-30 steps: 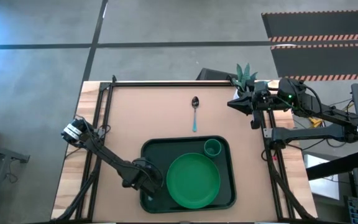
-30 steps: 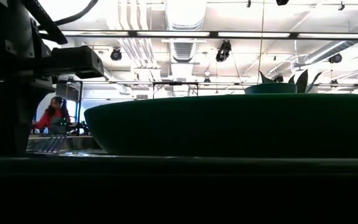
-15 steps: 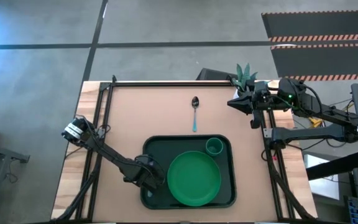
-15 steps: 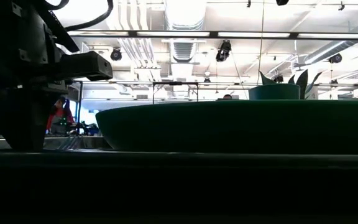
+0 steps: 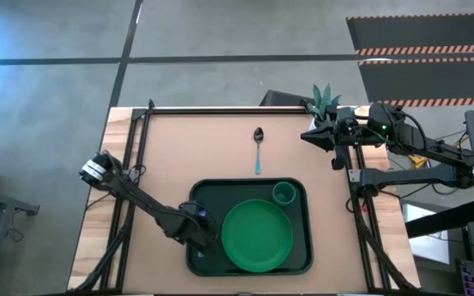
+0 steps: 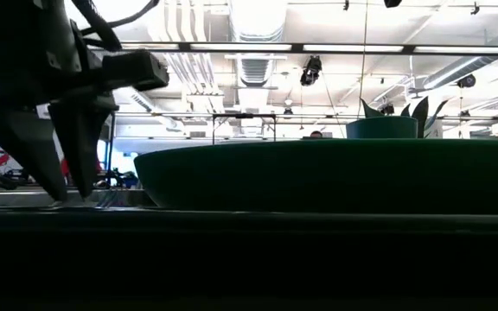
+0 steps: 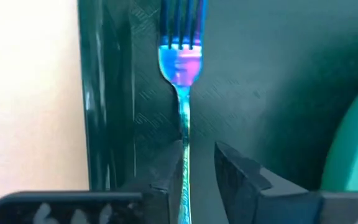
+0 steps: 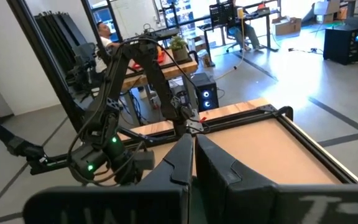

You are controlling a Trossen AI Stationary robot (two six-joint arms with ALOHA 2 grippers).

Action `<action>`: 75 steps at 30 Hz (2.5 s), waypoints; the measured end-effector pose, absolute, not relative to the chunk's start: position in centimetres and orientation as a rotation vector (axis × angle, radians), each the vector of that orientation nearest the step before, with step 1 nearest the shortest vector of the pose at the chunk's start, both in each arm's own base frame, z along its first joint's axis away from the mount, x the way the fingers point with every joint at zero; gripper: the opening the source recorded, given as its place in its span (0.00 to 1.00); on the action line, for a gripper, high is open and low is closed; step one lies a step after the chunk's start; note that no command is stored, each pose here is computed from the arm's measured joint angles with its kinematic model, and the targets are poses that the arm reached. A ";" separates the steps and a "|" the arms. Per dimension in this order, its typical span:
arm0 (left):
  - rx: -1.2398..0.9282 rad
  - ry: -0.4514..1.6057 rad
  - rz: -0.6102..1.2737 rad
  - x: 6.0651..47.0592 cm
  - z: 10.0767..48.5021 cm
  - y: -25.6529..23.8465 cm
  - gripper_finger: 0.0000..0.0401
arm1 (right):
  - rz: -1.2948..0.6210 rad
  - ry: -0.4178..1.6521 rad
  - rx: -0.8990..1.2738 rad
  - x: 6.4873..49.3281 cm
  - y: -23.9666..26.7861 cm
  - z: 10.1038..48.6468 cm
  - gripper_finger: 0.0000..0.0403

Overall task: Pick and place plate/cup/fork/spoon on tray
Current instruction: Adjust the green tray

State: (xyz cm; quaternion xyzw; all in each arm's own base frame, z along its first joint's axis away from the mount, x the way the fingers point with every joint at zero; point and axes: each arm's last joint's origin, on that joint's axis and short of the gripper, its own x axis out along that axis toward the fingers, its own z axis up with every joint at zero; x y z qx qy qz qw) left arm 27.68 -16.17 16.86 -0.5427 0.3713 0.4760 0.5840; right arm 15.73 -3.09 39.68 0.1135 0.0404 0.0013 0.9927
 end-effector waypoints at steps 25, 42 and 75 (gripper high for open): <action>-0.723 0.921 0.907 28.7 20.0 -1.5 0.01 | -0.046 0.108 0.234 16.6 -3.4 39.2 0.02; -0.707 1.026 0.768 29.4 18.4 -0.9 0.00 | -0.100 0.128 0.264 17.4 -3.8 38.8 0.02; -0.742 1.001 0.722 27.9 15.5 -0.5 0.00 | -0.104 0.133 0.309 18.9 -4.1 38.3 0.02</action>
